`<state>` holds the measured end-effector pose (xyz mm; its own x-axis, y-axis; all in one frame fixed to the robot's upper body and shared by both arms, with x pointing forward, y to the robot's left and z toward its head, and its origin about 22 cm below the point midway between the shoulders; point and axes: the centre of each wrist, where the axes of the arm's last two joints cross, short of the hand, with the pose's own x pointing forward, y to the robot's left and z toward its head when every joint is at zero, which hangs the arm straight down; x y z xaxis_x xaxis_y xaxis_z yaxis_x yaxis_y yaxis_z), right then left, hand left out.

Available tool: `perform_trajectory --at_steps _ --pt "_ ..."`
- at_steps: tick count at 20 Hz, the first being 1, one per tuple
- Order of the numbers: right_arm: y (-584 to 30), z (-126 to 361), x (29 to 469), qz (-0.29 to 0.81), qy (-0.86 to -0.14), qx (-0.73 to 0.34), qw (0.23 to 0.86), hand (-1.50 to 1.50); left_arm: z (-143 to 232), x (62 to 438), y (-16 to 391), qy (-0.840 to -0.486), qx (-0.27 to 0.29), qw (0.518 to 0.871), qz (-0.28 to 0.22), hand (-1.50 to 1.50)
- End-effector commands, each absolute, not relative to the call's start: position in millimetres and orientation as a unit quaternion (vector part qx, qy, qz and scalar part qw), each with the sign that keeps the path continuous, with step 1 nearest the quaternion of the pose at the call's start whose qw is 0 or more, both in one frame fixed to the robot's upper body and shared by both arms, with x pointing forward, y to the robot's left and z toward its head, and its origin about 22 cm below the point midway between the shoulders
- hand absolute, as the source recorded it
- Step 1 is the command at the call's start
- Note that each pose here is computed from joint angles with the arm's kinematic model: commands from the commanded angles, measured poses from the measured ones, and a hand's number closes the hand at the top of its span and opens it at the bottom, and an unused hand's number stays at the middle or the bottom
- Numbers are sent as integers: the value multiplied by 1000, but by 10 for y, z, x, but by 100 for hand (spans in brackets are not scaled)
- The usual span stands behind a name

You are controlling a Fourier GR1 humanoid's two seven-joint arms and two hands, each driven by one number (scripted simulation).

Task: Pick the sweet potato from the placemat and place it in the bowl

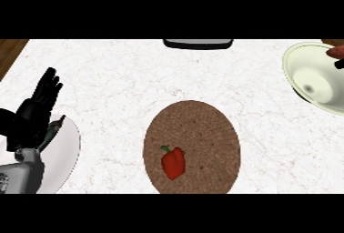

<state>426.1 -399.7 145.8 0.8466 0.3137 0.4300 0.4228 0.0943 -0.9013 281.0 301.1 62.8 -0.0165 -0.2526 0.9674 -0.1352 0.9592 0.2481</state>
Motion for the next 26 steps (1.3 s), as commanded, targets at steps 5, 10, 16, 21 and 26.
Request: perform_trajectory --at_steps 5,10,16,21,26 --pt "-4370 1005 3941 -42 -293 -585 755 -150 512 2751 3041 -705 139 694 -30 0" --pt "-4407 1103 3925 -142 -406 -574 697 -150 428 2700 3033 -705 139 695 -36 0" --pt "-4429 1497 3931 -322 -522 -527 588 -150 526 2721 3128 -695 148 703 -25 0" --pt "-4595 1032 3496 -337 -535 -500 592 -150 530 2706 3159 -692 160 703 -18 0" --pt "-4873 918 2853 -330 -545 -483 600 -150 514 2533 3285 -689 160 706 -29 0"
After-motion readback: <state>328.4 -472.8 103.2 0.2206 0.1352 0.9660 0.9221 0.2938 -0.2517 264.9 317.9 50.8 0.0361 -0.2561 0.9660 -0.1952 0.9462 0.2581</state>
